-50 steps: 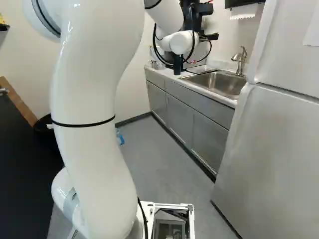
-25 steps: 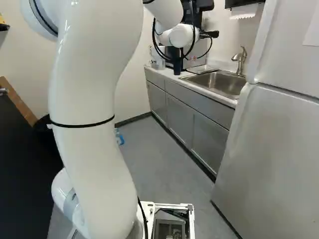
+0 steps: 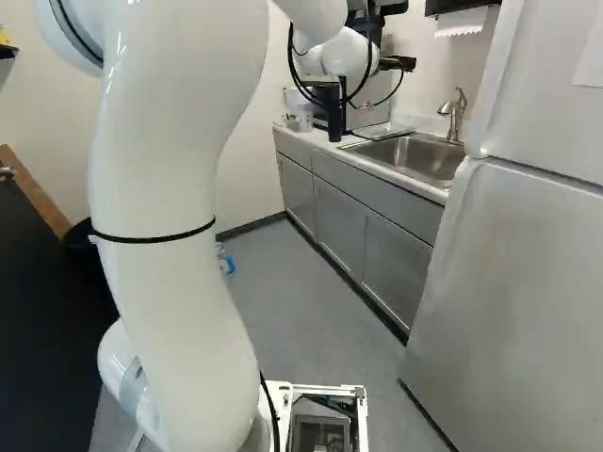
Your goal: Rinse the cup and place it in the tray
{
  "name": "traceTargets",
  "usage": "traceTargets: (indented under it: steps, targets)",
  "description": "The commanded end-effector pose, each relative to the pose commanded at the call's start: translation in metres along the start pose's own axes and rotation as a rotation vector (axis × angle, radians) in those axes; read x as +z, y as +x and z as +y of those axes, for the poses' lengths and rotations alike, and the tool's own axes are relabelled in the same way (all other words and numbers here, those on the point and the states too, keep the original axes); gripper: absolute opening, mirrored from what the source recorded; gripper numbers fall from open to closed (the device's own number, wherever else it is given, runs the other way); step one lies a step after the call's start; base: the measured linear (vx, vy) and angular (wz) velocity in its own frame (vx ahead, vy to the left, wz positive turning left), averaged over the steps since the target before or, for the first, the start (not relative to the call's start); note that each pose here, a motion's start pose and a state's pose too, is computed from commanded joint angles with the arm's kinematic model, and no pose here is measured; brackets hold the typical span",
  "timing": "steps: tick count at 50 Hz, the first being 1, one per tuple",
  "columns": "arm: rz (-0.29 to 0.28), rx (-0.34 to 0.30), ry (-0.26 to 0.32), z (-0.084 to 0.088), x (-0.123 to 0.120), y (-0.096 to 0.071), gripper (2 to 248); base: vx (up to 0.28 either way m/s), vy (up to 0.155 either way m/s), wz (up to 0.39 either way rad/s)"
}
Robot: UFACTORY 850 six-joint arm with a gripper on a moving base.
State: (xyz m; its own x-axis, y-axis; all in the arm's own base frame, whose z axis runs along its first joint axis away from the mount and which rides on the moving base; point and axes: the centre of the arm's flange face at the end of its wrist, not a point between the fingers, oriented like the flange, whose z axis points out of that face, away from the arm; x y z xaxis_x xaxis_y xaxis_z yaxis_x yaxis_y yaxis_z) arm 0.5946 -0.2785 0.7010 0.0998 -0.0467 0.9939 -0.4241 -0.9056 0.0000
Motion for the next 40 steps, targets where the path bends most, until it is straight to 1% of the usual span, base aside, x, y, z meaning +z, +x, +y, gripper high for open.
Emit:
traceTargets:
  steps: [13,34,40]
  targets:
    - [-0.05,0.002,-0.015,0.01,-0.002,0.007,247,0.0,0.0,0.0]
    - [-0.131,0.007,-0.041,0.027,-0.013,0.02,247,0.0,0.0,0.0]
    - [-0.13,0.008,-0.048,0.031,-0.016,0.025,247,0.0,0.0,0.0]
